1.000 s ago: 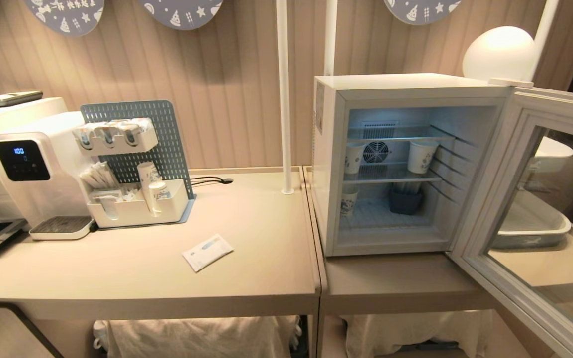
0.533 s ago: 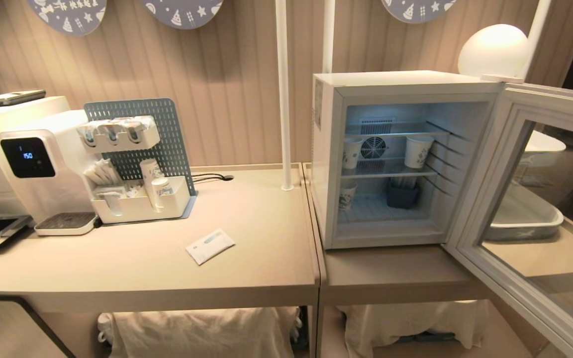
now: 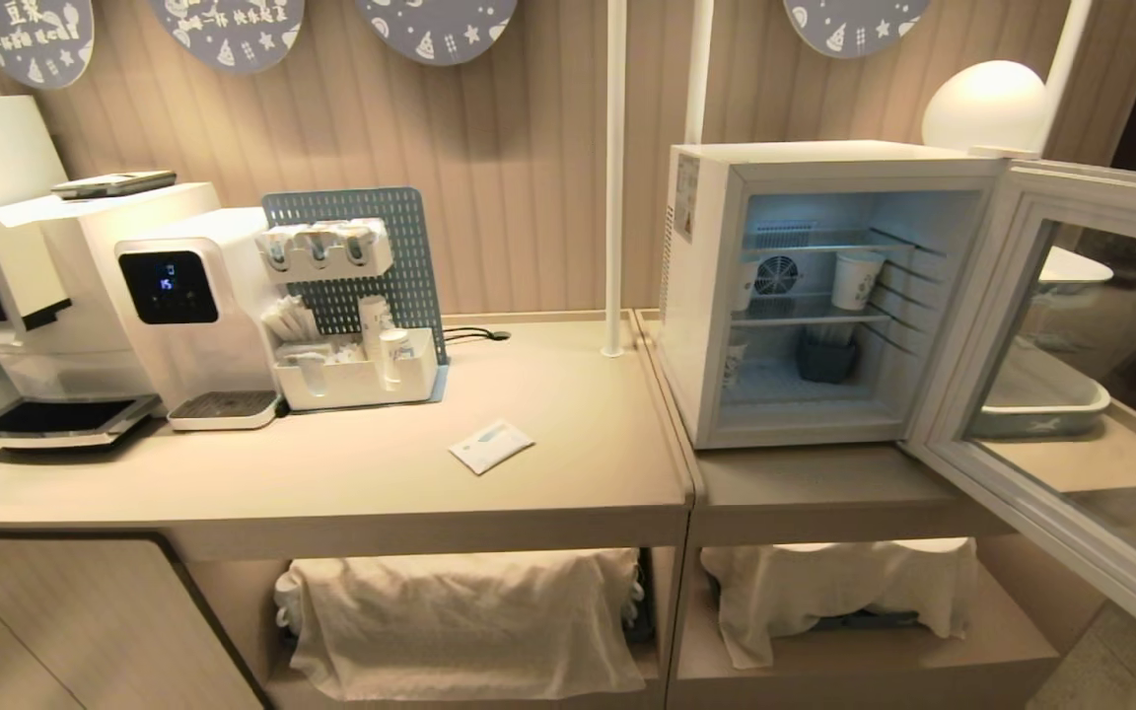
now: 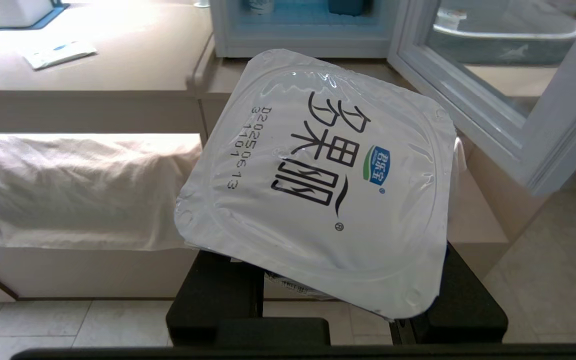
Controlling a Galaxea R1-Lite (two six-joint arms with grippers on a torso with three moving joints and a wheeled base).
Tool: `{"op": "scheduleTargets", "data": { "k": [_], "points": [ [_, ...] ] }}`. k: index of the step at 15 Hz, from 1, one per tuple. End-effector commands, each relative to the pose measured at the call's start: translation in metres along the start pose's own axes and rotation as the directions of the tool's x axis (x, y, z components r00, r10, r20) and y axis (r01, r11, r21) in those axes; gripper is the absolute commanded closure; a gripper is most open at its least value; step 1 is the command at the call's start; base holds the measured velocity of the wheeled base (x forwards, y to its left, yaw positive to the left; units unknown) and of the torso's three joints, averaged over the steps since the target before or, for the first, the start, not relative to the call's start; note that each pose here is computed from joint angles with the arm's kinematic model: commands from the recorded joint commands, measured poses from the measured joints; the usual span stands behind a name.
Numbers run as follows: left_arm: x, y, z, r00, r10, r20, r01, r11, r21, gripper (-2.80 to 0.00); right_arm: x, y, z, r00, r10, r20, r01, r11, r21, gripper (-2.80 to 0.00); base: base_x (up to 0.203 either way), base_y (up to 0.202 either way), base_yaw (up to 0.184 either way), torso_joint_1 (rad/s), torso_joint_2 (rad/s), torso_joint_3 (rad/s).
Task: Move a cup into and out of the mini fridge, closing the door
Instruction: Place the yoghurt on the table
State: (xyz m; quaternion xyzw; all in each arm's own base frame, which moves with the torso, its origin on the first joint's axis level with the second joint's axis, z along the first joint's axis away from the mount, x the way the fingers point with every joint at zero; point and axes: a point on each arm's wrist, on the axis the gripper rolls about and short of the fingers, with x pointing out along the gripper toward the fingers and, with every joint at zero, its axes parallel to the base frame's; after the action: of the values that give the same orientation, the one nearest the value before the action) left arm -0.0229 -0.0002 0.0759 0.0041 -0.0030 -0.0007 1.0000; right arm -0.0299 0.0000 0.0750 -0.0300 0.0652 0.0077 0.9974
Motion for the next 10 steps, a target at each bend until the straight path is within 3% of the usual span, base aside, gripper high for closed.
{"op": "scheduleTargets", "data": {
  "k": [1,10],
  "points": [
    [0.0001,0.0,0.0,1.0,0.0,-0.001,0.0,1.0,0.005,0.0,0.0001,0.0,-0.0001,1.0,0.001,-0.003,-0.001,1.0,-0.001,0.0,-0.026,0.086,0.004,-0.007,-0.01,-0.001],
    [0.0001,0.0,0.0,1.0,-0.002,-0.001,0.002,1.0,0.004,0.0,0.0001,0.0,-0.0001,1.0,0.001,-0.003,-0.001,1.0,-0.001,0.0,-0.001,0.17,0.0,0.003,0.0,0.002]
  ]
}}
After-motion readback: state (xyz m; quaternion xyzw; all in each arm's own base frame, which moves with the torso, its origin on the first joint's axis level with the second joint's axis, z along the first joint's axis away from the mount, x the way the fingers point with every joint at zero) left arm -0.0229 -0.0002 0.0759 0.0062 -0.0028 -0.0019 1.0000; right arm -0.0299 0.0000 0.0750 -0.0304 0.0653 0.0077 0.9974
